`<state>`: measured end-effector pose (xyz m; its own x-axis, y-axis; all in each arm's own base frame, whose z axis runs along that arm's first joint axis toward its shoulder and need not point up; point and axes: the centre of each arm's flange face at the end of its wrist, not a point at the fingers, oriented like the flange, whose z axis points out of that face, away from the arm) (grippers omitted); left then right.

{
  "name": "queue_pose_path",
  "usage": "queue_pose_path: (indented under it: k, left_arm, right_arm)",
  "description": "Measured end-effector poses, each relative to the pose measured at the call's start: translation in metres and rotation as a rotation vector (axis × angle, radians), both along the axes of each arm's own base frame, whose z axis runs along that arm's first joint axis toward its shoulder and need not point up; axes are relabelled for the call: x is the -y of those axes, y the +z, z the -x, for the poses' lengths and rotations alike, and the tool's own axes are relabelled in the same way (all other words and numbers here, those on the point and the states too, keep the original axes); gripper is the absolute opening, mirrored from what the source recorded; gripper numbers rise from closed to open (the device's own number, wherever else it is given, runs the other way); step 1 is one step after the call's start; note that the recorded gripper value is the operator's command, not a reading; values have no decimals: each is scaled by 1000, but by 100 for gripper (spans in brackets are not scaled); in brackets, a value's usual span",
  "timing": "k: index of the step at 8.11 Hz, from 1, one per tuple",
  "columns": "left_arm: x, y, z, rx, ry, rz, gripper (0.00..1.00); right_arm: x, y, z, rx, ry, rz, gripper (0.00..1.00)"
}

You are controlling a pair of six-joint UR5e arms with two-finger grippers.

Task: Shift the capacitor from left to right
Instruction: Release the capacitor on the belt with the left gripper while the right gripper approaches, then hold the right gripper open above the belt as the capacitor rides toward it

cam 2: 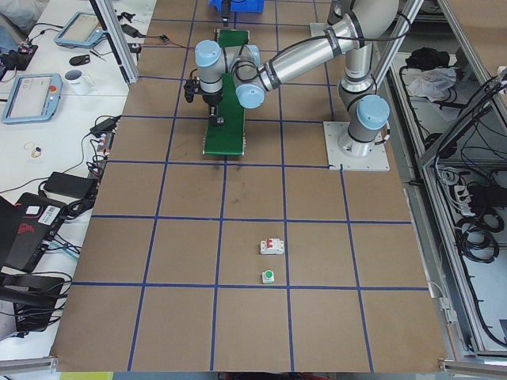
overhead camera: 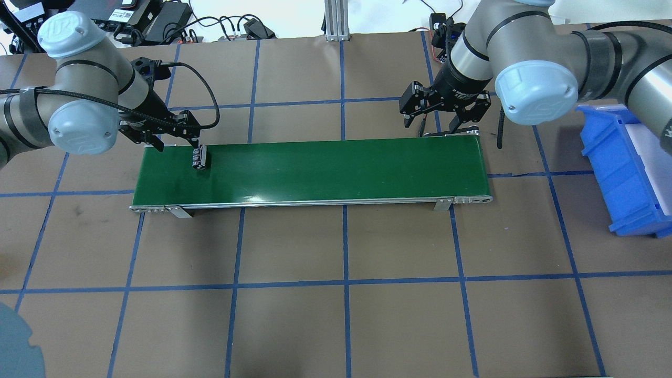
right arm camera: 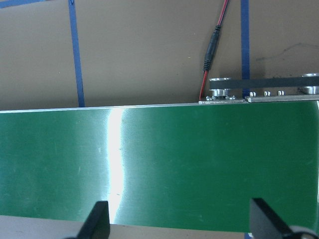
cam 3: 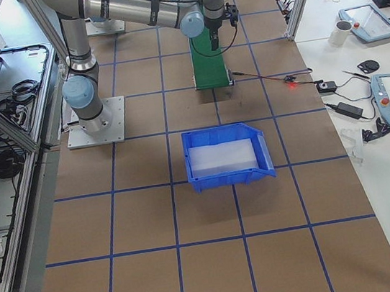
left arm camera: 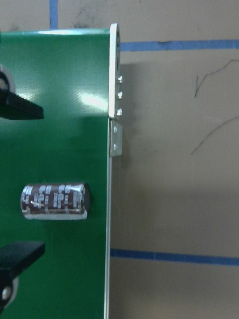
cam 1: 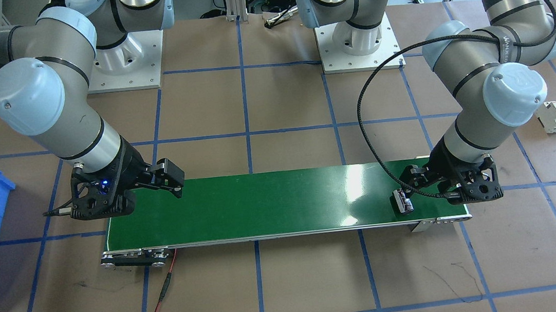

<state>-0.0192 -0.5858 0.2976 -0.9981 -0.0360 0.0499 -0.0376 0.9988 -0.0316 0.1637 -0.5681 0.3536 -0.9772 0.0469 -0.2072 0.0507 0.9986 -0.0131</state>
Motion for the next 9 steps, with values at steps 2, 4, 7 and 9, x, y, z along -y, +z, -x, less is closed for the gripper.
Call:
queue_pose_path:
  k: [2,4,7,9]
  left_arm:
    - [-16,39,38,-14,-1,42,100]
    - [-62,92,79,-23,-28,-1,100]
    - [-109,178,108,-20,-45,20,100]
    - [-113,233,111,-18,-47,42,100]
  right_arm:
    - [10,-17,-2,9,5,9,100]
    - [14,-29,-2,13,-2,-3,100]
    - [20,-46,-5,50,-78,-49,100]
    - [22,-53,-10,96,-117,-72,100]
